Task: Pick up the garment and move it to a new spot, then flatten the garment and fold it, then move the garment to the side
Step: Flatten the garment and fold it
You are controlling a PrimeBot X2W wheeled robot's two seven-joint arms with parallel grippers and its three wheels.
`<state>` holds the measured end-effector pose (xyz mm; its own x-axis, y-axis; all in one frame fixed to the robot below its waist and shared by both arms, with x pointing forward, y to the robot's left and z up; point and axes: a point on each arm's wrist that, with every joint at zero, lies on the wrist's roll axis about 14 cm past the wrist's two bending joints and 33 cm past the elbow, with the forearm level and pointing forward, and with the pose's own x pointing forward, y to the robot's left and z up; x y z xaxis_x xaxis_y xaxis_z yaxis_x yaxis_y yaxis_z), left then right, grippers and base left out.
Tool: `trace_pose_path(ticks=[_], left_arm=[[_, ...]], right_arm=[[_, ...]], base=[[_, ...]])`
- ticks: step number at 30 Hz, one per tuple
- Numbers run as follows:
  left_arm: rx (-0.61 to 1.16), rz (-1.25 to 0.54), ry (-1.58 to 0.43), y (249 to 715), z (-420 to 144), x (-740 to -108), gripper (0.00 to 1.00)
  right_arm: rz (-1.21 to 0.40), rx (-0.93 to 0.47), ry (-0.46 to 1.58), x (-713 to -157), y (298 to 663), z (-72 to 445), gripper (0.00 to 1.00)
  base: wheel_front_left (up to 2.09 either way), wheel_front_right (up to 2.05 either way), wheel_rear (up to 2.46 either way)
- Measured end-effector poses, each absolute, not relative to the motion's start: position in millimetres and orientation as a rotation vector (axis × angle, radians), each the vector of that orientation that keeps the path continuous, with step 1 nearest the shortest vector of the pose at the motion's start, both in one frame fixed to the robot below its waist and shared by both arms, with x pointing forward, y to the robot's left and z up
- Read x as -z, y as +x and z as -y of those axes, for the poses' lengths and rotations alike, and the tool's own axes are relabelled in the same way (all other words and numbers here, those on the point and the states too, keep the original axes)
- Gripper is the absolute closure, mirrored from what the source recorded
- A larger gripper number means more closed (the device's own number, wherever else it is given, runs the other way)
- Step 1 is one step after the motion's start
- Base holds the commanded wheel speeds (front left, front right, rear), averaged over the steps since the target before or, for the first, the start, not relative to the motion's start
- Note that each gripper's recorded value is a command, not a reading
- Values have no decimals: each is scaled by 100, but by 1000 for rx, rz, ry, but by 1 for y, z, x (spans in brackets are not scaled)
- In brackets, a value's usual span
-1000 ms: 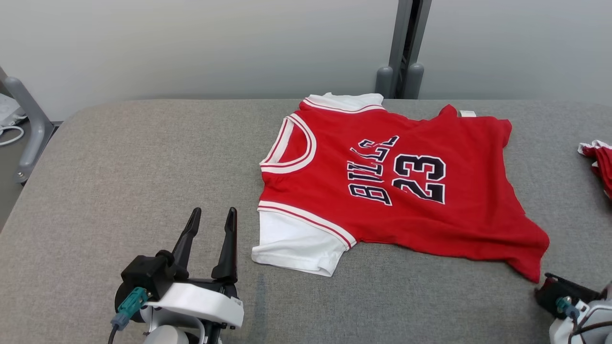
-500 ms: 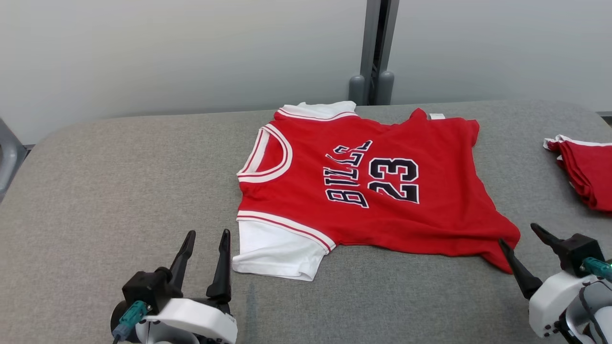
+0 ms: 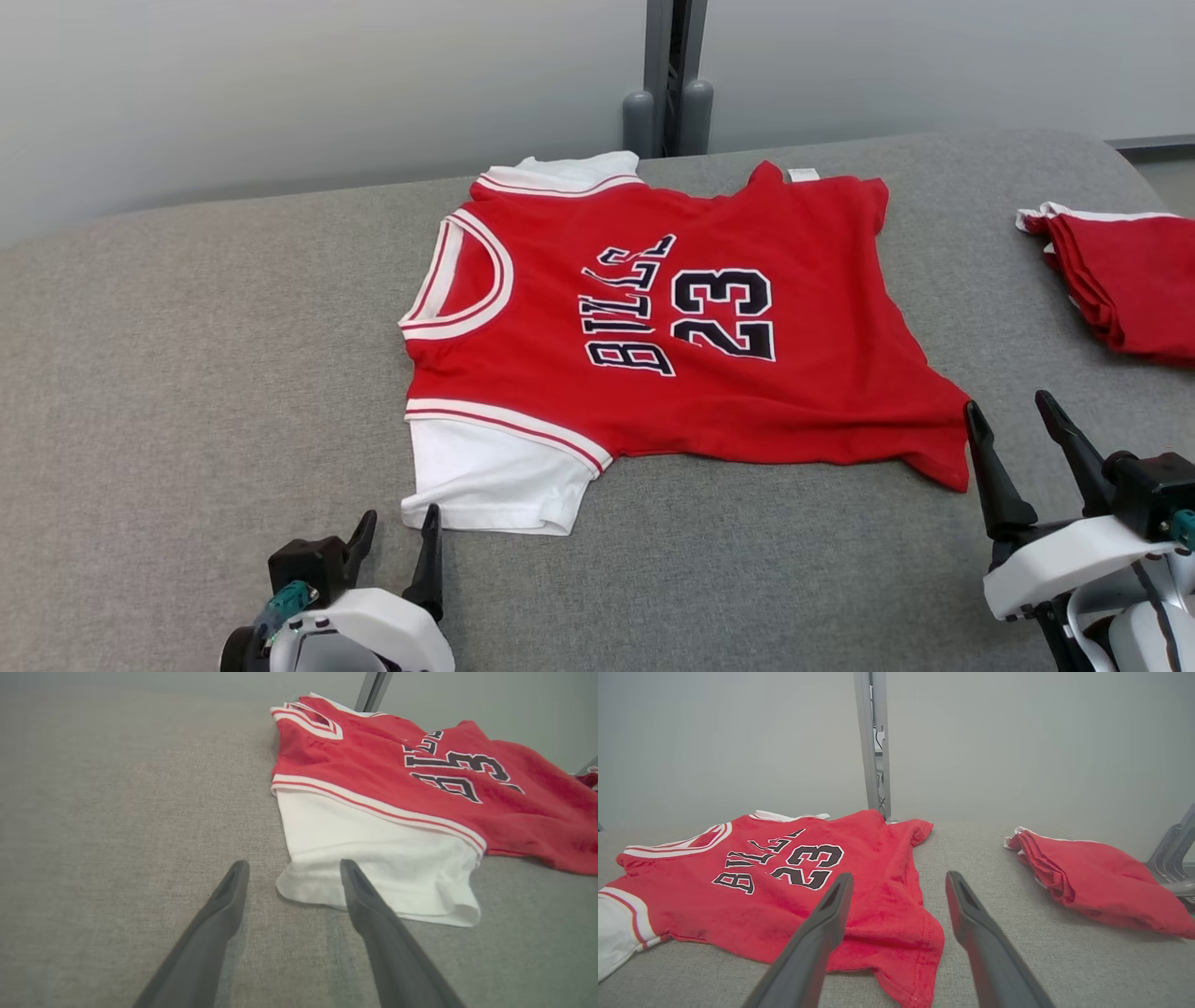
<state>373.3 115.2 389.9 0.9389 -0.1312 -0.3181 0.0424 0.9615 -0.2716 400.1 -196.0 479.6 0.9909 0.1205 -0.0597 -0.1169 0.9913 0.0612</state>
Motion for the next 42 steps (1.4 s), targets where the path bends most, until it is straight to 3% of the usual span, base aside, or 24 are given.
trace_pose_path(ticks=[13, 14, 15, 17, 32, 42], left_arm=[[121, -445, -265, 382, -107, -362, 1], [124, -449, -267, 381, -106, -362, 18], [131, -451, -271, 381, -105, -362, 51], [141, -457, -282, 379, -102, -361, 100], [213, -350, -300, 371, -94, -393, 100], [196, -238, -329, 354, -104, -423, 100]], right_arm=[[-99, -70, 41, -467, 396, 210, 0], [-100, -71, 41, -467, 396, 210, 0], [-103, -72, 40, -466, 397, 209, 0], [-108, -75, 40, -465, 397, 208, 0], [-244, -6, 62, -423, 376, 223, 0], [-321, 62, 347, -399, 373, 202, 0]], base=[[0, 0, 0], [0, 0, 0], [0, 0, 0], [0, 0, 0], [0, 0, 0], [0, 0, 0]])
